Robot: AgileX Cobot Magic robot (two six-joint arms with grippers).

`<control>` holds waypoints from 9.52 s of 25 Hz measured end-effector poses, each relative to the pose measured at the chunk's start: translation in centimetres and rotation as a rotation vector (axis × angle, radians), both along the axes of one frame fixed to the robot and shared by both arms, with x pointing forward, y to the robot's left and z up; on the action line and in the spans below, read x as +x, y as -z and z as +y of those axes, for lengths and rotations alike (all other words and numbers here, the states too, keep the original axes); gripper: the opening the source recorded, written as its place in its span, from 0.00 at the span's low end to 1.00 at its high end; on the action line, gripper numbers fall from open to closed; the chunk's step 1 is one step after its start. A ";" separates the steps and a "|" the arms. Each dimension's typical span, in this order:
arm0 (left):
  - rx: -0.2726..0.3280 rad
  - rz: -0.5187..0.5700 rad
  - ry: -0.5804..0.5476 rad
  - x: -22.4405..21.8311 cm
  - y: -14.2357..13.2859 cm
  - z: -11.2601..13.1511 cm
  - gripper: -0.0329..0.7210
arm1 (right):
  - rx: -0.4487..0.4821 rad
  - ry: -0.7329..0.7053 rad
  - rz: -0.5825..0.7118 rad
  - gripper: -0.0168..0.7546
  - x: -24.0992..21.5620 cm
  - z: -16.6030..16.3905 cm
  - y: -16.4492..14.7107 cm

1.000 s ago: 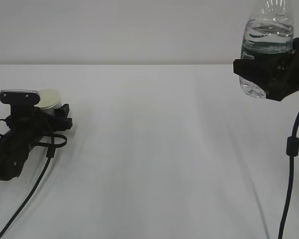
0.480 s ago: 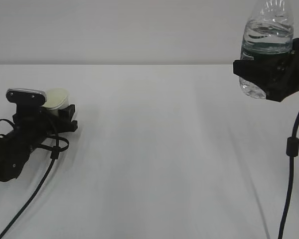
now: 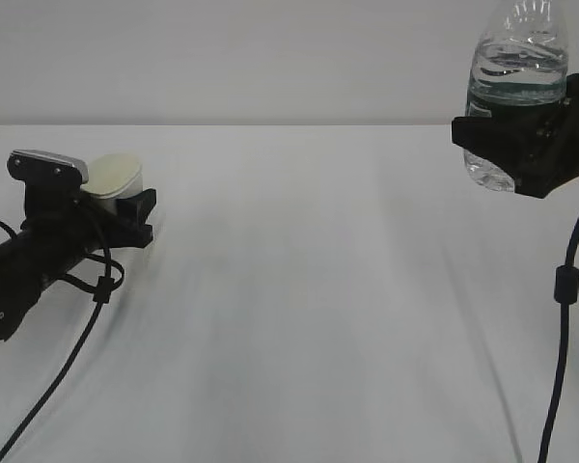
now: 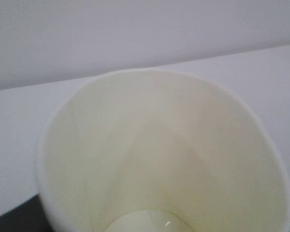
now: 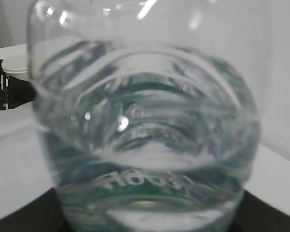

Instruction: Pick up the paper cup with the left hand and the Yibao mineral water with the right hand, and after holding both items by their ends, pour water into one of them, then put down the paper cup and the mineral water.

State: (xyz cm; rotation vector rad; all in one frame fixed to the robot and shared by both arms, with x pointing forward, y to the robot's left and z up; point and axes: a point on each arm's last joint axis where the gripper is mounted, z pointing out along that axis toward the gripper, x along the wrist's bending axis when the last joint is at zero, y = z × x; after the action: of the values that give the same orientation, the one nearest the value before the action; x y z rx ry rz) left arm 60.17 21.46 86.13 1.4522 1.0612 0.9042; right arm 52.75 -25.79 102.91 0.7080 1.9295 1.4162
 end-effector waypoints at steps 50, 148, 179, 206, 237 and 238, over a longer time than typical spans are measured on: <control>-0.044 0.067 0.897 -5.5 -6.1 -7.4 0.63 | -0.107 -0.080 0.006 0.54 -0.5 0.3 0.7; -0.044 0.076 1.181 -9.4 -7.6 -16.3 0.62 | -0.617 -0.170 -0.134 0.54 0.0 2.1 1.6; -0.036 0.026 1.112 -9.1 -7.8 -16.8 0.62 | -0.743 -0.204 -0.198 0.54 0.3 3.8 1.0; -0.012 0.008 1.031 -8.4 -7.8 -16.7 0.61 | -0.811 -0.215 -0.224 0.54 0.3 3.8 1.1; -0.008 0.009 1.033 -8.4 -7.7 -16.7 0.60 | -0.948 -0.230 -0.285 0.54 0.4 4.0 1.2; -0.007 0.010 1.032 -8.4 -7.7 -16.7 0.60 | -0.956 -0.233 -0.288 0.54 0.4 4.2 1.2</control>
State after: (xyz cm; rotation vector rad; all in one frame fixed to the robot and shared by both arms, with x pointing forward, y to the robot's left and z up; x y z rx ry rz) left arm 51.81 4.77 93.86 1.7019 0.2051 0.1405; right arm 53.11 -21.60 101.70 -0.1653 2.1632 0.5111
